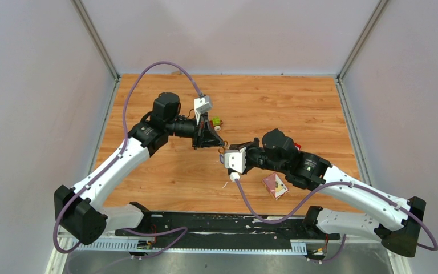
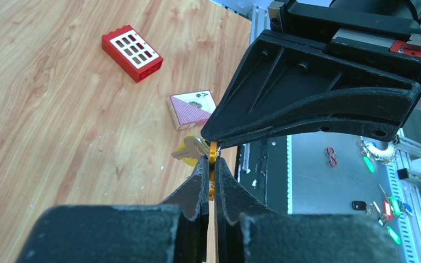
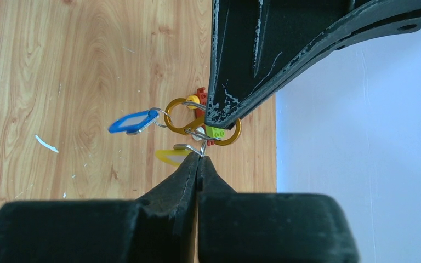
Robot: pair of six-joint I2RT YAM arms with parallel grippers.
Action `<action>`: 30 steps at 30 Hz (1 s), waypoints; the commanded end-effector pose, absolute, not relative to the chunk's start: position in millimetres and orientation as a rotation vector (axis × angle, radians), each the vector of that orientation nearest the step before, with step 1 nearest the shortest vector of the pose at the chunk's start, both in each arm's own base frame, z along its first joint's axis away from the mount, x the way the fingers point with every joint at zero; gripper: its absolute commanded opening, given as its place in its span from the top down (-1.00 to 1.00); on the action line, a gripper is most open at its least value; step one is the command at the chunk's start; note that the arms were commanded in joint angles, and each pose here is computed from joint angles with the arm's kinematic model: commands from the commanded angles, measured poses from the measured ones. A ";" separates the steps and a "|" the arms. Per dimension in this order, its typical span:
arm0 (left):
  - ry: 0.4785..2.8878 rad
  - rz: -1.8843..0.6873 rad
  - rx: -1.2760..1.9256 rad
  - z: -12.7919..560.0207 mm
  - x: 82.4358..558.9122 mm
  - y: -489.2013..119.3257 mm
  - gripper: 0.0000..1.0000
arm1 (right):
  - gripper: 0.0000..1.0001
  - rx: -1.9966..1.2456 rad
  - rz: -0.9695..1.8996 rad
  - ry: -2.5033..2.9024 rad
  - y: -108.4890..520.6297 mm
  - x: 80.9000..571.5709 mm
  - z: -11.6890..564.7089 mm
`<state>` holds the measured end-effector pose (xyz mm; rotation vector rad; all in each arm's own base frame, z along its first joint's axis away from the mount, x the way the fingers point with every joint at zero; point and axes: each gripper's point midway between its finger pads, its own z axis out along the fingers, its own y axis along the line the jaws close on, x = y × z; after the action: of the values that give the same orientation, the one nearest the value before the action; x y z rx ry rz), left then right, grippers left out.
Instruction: Put the keys on the keyring
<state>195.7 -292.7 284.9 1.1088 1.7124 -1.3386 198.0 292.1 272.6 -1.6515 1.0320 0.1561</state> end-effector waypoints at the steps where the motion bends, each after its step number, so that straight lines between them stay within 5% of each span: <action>1: 1.681 -1.347 1.114 290.5 193.2 -294.7 1.00 | 1.00 -1.595 0.142 1.001 296.8 202.1 291.1; 30: 1.692 -1.322 1.111 285.9 195.7 -295.0 1.00 | 1.00 -1.592 0.140 0.998 298.3 199.8 293.5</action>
<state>195.6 -293.3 281.4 1.1040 1.7251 -1.3339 197.5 294.3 268.8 -1.6619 1.0383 0.1478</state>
